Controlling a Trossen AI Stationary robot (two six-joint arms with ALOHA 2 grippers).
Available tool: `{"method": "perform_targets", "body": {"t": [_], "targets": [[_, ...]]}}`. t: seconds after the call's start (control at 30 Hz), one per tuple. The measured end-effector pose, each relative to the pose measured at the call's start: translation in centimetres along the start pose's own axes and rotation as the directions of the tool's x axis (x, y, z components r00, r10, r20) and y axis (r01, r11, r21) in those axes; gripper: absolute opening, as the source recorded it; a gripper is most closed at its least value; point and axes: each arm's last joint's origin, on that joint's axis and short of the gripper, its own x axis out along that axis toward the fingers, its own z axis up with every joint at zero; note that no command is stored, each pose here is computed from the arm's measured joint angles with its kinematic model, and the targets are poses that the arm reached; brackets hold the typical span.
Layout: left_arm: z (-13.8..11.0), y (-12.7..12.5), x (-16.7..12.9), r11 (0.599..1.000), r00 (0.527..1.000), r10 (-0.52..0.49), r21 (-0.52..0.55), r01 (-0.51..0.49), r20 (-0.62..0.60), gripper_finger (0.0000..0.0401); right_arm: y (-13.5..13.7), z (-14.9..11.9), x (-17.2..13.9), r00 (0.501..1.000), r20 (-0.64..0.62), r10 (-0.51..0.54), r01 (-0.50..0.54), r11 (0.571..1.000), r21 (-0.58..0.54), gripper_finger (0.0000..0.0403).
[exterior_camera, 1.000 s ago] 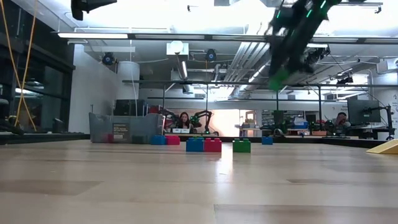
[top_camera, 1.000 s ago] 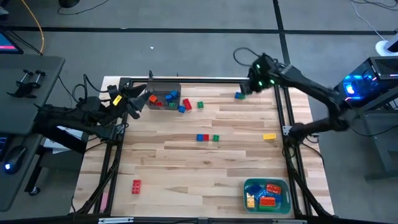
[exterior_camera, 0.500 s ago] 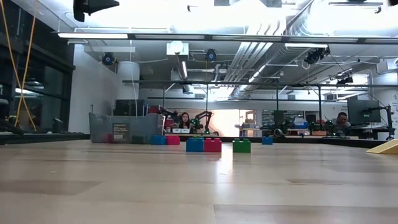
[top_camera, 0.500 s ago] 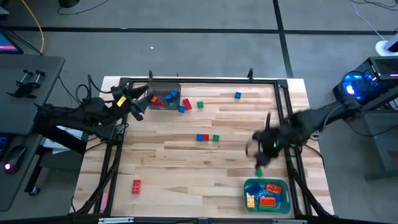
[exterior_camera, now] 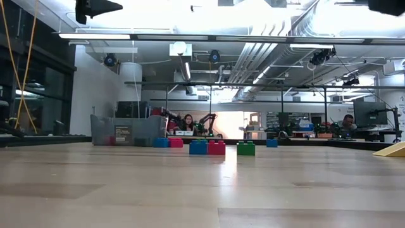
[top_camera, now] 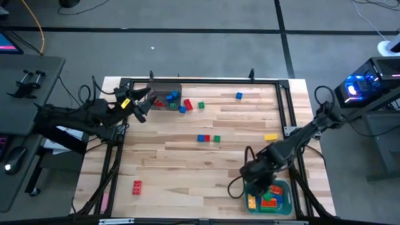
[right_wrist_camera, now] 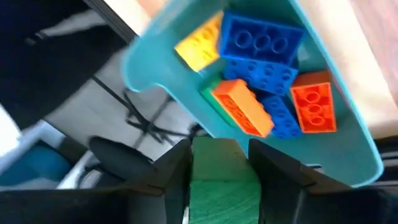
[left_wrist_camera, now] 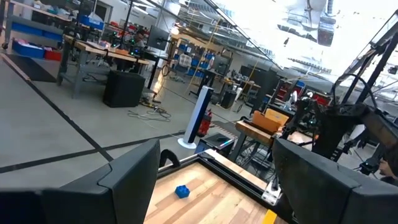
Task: Sort blocks by size
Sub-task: Put the right green block into the blue bin, then put the yellow block into the blue bin
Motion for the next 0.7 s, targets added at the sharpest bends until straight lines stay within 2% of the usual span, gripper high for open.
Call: {"method": "perform_targets", "body": {"t": [0.13,0.33,0.43,0.5,0.6,0.7], "targets": [[0.0,0.0,0.0,1.0,1.0,0.0,-0.001,0.0,0.0,0.0295,-0.2,0.3,0.6,0.999,-0.02,-0.049,0.049,0.999,0.007,0.0171],[0.0,0.0,0.0,1.0,1.0,0.0,-0.002,0.0,0.0,0.0295,-0.5,0.5,0.1,0.999,-0.027,-0.04,0.039,0.999,-0.021,0.0199],[0.0,0.0,0.0,1.0,1.0,0.0,-0.002,0.0,0.0,0.0295,-1.2,0.4,-2.2,0.998,-0.012,-0.068,0.068,0.998,-0.011,0.0213],[0.0,0.0,0.0,1.0,1.0,0.001,-0.002,-0.001,0.001,0.0295,-2.1,0.2,-4.7,0.987,0.065,-0.147,0.148,0.989,0.0,0.0217],[0.0,0.0,0.0,1.0,1.0,0.001,-0.003,-0.001,0.001,0.0295,-4.1,0.7,-8.4,0.94,0.19,-0.284,0.284,0.959,0.029,0.022],[0.0,0.0,0.0,1.0,1.0,0.001,-0.017,-0.001,0.001,0.0295,-6.6,2.7,-10.8,0.902,0.231,-0.364,0.355,0.931,0.082,0.022]]}}
